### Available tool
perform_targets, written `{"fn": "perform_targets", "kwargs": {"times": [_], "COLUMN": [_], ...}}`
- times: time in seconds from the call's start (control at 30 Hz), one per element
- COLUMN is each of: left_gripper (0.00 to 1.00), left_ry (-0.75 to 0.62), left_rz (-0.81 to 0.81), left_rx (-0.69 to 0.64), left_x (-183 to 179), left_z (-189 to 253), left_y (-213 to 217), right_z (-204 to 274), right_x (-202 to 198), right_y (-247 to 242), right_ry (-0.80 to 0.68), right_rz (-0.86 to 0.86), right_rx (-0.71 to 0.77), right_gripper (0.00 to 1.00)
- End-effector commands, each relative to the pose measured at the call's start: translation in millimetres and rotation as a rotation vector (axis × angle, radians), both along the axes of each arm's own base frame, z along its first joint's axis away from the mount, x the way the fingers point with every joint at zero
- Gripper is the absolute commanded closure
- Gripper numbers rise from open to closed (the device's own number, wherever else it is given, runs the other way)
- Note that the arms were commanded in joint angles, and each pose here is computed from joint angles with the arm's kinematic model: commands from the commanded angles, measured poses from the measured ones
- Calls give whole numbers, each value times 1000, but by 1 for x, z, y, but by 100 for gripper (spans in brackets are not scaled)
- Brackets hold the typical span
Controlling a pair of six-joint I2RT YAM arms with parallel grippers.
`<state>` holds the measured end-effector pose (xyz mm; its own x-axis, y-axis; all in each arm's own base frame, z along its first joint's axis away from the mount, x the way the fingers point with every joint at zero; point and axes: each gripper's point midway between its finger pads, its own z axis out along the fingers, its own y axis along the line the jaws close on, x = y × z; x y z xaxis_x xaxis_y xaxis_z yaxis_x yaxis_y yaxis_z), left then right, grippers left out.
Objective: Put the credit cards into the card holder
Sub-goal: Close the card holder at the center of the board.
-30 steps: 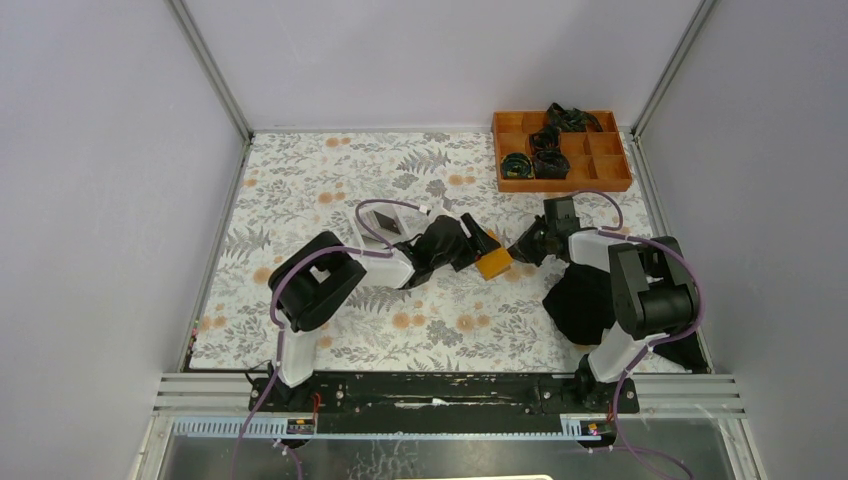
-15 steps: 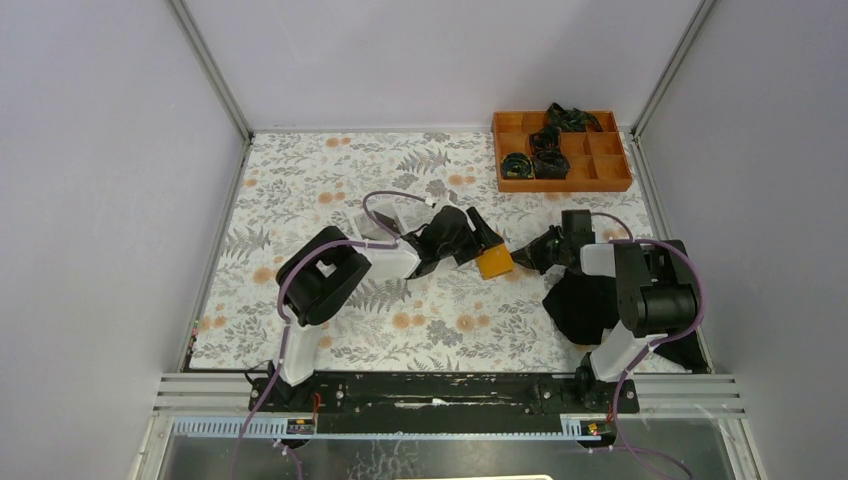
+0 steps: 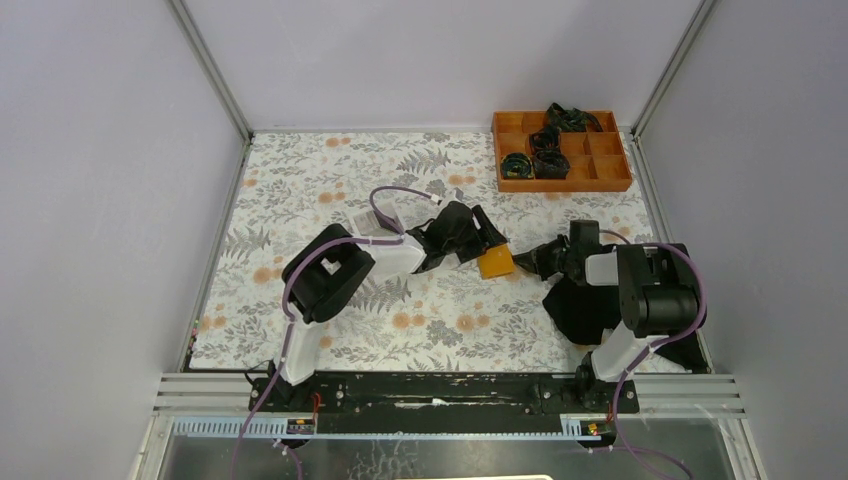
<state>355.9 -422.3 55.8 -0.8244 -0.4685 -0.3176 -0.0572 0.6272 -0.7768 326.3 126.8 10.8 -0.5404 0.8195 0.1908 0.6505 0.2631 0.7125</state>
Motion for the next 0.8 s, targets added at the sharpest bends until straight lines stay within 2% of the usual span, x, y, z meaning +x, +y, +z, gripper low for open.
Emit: {"fn": "perform_targets", "kwargs": {"times": [0.0, 0.37, 0.77], "left_gripper": [26, 26, 27], "left_ry": [40, 80, 153], "left_rz": [-15, -24, -27], "left_rx": [62, 117, 168], "left_x": [-2, -6, -9], "left_z": [-20, -32, -48], "left_y": [6, 10, 9], "right_z": [21, 40, 40], "right_x": [8, 16, 15], "right_y": [-6, -22, -27], "right_ry": [-58, -107, -67], "right_rz": [-83, -247, -294], "right_rx": [75, 143, 141], "right_gripper": [100, 99, 96]}}
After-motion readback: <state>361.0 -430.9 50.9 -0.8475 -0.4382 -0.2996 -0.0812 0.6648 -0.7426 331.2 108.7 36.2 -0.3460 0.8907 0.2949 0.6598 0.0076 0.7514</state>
